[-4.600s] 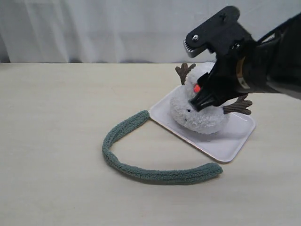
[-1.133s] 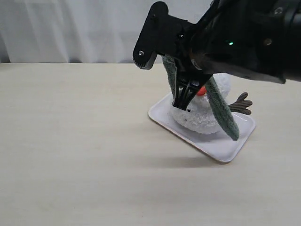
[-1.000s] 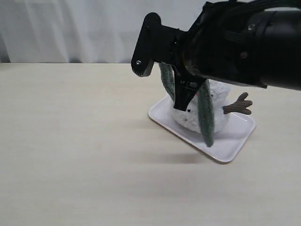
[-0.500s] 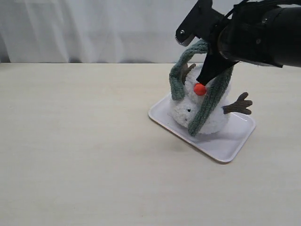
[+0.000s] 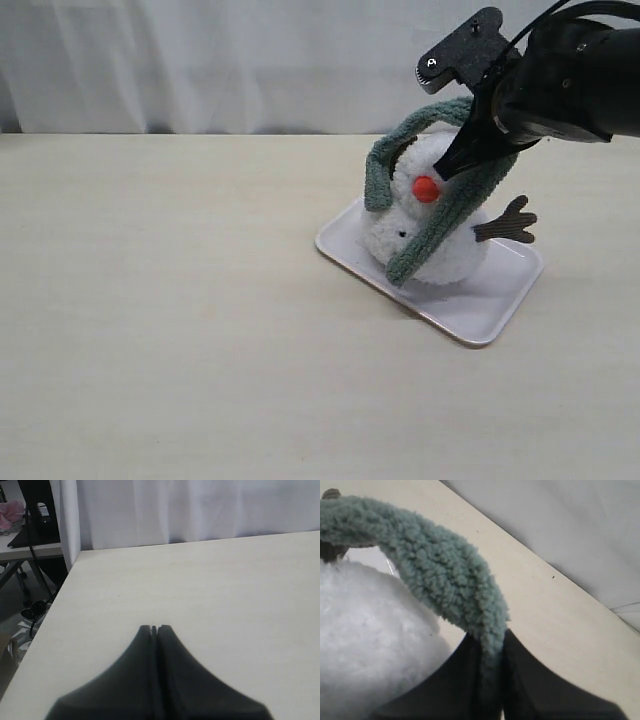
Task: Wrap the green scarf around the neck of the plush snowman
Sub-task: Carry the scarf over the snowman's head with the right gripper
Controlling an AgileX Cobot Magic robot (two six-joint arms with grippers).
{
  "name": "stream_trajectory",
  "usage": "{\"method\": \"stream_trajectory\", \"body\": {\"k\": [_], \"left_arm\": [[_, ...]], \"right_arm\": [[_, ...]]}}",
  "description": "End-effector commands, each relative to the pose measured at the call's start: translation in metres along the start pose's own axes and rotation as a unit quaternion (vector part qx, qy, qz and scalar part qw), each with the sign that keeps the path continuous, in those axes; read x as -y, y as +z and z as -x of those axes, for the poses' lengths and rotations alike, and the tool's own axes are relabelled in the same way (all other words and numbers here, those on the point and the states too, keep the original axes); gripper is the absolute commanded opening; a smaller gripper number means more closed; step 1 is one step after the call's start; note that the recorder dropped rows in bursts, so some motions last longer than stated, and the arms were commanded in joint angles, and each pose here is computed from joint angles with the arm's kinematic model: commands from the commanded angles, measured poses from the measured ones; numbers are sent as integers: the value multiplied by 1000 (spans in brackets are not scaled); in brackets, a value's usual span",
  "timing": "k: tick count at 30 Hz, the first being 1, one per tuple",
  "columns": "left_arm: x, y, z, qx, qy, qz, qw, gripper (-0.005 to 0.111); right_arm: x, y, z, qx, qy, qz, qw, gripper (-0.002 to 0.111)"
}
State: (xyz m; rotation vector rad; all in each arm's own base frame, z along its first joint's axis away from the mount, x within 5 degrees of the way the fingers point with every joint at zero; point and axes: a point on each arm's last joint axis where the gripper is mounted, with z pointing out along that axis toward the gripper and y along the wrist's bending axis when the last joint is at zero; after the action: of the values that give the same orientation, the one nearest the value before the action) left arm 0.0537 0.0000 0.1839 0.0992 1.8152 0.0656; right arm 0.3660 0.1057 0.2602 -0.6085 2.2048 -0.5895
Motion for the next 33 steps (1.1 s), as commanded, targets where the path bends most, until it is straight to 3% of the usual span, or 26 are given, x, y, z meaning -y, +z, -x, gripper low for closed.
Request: {"method": "stream_trajectory", "body": {"k": [1,5,8,21,27,33], "left_arm": [[0,0,0,6,2,2,1000,0],[0,0,0,6,2,2,1000,0],[0,0,0,6,2,2,1000,0],[0,0,0,6,2,2,1000,0],[0,0,0,6,2,2,1000,0],[0,0,0,6,2,2,1000,0]], "right_arm": [[0,1,-2,-6,18,7,1000,28],[-4,1,-4,-18,51,27,998,43],[-5,-2,-1,-33,99,48,993,47],[10,-21,6,-103,140,53,983,47],[19,-45,9,-86,155,86,980,47],[22,-65,-8,-80,172,98,977,47]]}}
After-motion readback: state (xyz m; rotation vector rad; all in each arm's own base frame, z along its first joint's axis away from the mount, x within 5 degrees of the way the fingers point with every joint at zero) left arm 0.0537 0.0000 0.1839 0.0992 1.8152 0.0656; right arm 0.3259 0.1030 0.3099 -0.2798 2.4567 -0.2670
